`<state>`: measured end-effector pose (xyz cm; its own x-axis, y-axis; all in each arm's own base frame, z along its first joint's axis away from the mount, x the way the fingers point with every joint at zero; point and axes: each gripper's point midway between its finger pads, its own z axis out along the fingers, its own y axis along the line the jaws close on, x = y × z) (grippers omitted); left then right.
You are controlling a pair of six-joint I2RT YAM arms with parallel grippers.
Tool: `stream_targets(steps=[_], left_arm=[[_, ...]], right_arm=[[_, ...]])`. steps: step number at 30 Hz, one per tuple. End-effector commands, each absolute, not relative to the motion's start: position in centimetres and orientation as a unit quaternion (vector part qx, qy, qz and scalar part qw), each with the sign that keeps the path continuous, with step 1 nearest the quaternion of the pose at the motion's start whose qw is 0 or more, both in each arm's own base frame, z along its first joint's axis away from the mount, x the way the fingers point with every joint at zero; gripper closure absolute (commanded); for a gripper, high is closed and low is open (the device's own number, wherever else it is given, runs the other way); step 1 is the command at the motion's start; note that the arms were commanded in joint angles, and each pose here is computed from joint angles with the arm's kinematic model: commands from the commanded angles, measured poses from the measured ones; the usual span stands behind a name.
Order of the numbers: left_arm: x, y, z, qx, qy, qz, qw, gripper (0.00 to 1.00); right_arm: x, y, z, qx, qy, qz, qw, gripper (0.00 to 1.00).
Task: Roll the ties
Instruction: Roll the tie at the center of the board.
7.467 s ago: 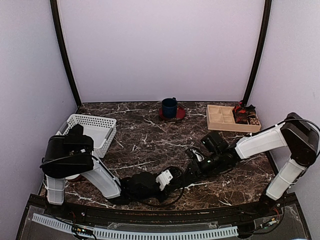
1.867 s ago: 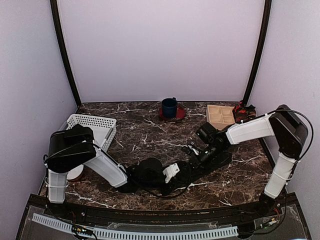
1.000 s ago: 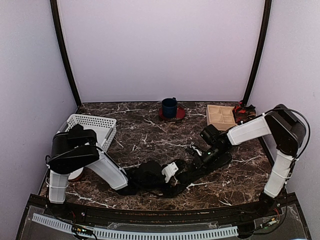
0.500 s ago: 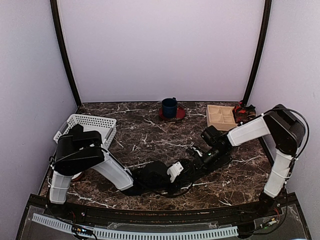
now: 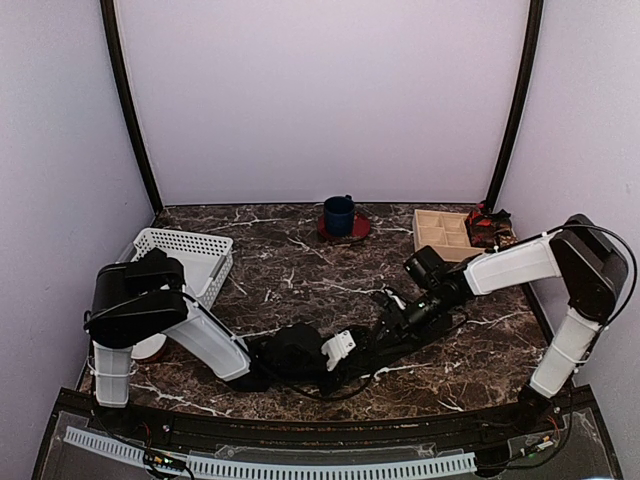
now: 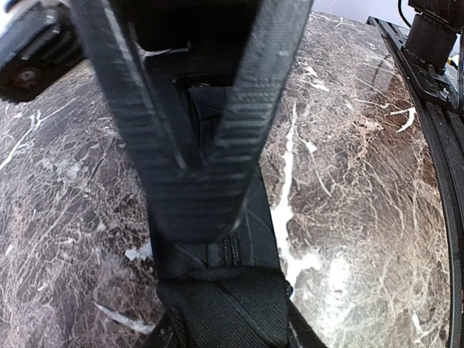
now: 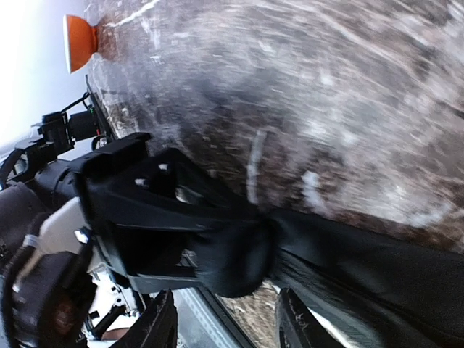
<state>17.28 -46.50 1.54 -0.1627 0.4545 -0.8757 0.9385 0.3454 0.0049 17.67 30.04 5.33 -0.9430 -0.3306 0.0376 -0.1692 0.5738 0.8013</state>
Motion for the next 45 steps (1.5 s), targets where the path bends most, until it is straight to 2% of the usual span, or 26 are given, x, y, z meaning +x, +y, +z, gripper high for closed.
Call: stream_targets(steps=[1, 11, 13, 16, 17, 19, 22, 26, 31, 38, 45], left_arm=[[15.8, -42.7, -5.0, 0.528, 0.756, -0.225, 0.315, 0.65], [15.8, -42.8, -5.2, 0.524, 0.761, -0.225, 0.309, 0.65], [15.9, -42.8, -5.2, 0.523, 0.762, -0.224, 0.310, 0.64], [15.8, -42.8, -5.2, 0.523, 0.761, -0.226, 0.311, 0.63], [15.8, -42.9, -5.1, 0.524, 0.759, -0.227, 0.312, 0.62], [15.9, -43.1, -4.8, 0.523, 0.756, -0.231, 0.319, 0.54], [16.2, -43.4, -3.5, 0.522, 0.740, -0.241, 0.349, 0.35], [17.1, -43.8, -0.2, 0.511, 0.702, -0.258, 0.424, 0.23], [17.2, -44.2, 1.5, 0.503, 0.676, -0.275, 0.463, 0.20], [16.7, -45.4, 1.1, 0.494, 0.672, -0.304, 0.461, 0.20], [16.7, -47.5, 0.7, 0.468, 0.681, -0.339, 0.450, 0.27]], right_arm=[[17.1, 31.4, 6.0, 0.167, -0.880, -0.435, 0.099, 0.54], [15.5, 32.1, 3.7, 0.202, -0.887, -0.397, 0.123, 0.68], [15.3, 31.7, 3.0, 0.210, -0.891, -0.382, 0.126, 0.77], [15.4, 31.4, 2.4, 0.214, -0.895, -0.372, 0.127, 0.97], [15.3, 31.4, 2.3, 0.213, -0.895, -0.372, 0.128, 1.00], [15.1, 31.2, 1.9, 0.208, -0.894, -0.373, 0.133, 1.00], [14.8, 30.6, 1.2, 0.195, -0.893, -0.379, 0.145, 1.00], [15.1, 29.4, 0.2, 0.174, -0.896, -0.380, 0.154, 1.00], [15.9, 28.0, -1.0, 0.150, -0.900, -0.376, 0.160, 1.00], [16.3, 28.1, -1.9, 0.144, -0.902, -0.371, 0.166, 1.00], [16.2, 27.9, -2.5, 0.130, -0.907, -0.363, 0.168, 1.00]])
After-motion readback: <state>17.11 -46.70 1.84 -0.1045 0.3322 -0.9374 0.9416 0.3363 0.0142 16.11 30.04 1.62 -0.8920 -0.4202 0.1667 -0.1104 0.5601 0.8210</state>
